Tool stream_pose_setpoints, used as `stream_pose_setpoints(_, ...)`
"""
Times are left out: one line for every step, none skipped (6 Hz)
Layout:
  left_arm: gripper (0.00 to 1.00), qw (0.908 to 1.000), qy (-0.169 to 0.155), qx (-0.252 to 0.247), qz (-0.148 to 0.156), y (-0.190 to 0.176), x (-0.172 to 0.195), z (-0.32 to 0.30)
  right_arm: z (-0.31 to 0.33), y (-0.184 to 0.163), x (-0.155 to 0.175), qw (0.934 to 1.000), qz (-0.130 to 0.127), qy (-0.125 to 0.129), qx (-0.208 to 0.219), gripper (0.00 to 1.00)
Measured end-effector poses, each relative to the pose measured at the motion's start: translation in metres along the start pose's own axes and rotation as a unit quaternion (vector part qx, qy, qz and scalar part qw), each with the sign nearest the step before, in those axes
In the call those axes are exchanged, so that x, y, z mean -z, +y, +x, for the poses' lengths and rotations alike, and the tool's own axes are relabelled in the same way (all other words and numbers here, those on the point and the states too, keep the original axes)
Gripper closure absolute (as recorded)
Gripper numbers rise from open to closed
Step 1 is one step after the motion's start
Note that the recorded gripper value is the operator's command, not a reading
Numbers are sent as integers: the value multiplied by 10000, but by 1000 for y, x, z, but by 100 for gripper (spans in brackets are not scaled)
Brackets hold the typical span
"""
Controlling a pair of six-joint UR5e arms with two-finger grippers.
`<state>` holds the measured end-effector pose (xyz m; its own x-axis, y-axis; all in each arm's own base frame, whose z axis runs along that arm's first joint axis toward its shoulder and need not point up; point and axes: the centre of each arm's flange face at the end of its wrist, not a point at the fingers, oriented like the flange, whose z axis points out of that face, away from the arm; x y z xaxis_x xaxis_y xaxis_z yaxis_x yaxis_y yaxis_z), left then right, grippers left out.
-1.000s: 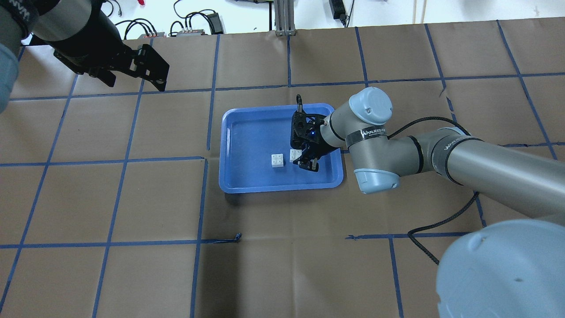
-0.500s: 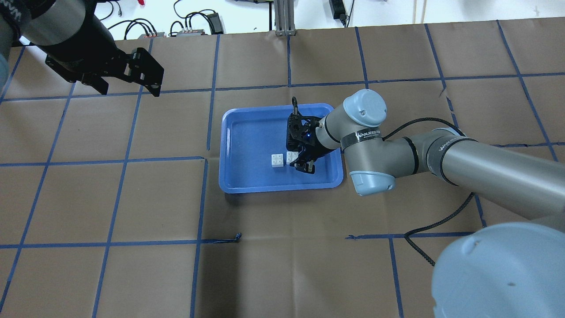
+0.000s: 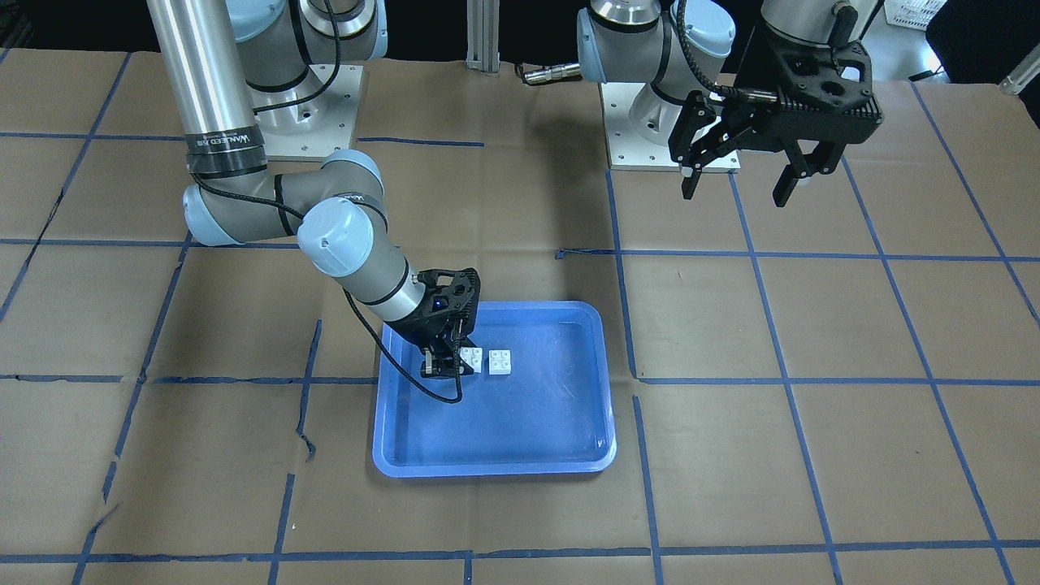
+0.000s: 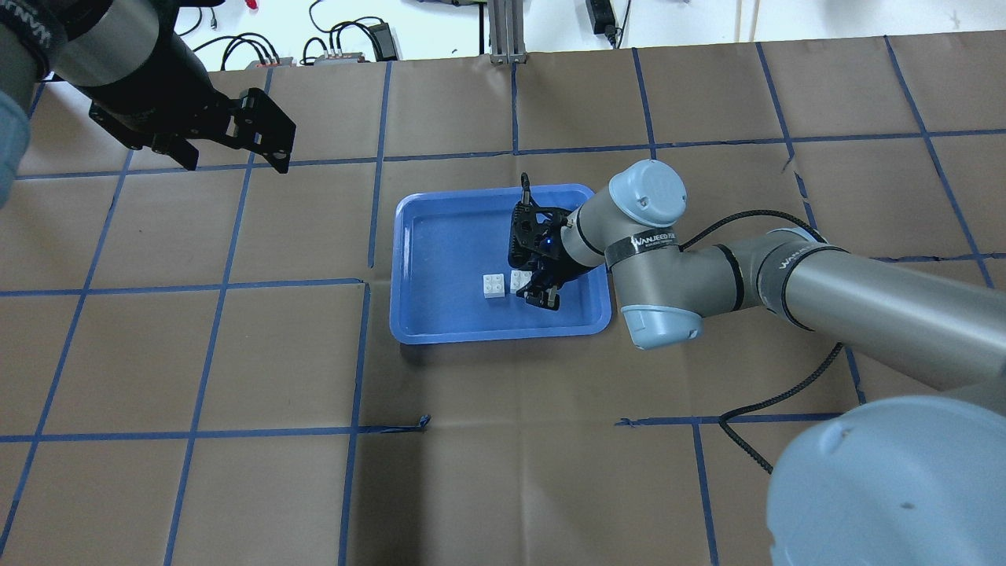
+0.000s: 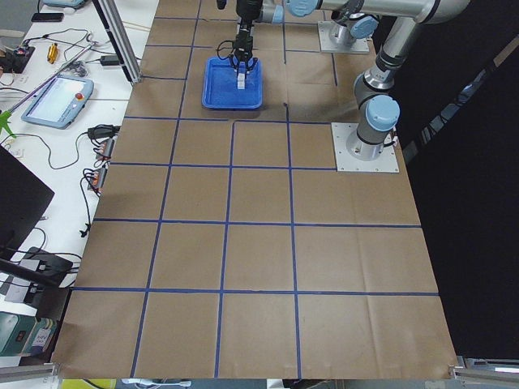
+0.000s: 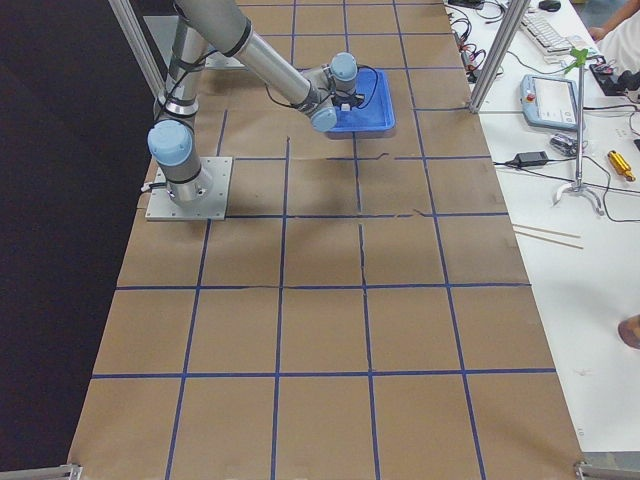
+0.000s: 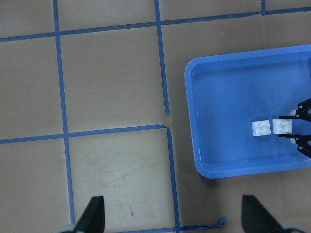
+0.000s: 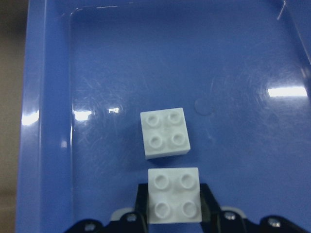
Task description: Assemble white blocks and place on blue tray
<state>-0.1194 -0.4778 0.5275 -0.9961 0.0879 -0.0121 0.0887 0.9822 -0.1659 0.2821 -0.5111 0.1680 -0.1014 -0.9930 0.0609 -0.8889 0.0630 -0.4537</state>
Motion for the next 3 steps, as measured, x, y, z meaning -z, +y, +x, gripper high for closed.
stream_pose_setpoints(1, 10000, 13, -7, -20, 0, -3, 0, 0, 0, -1, 10000, -14, 3, -10, 74)
stream_pose_setpoints(1, 10000, 22, -14, -50, -1, -7, 1, 1, 0, -3, 10000, -5, 31, 15, 74)
stream_pose_setpoints(1, 10000, 24, -22, -57, -1, -8, 2, 2, -2, -3, 10000, 11, 73, 65, 74)
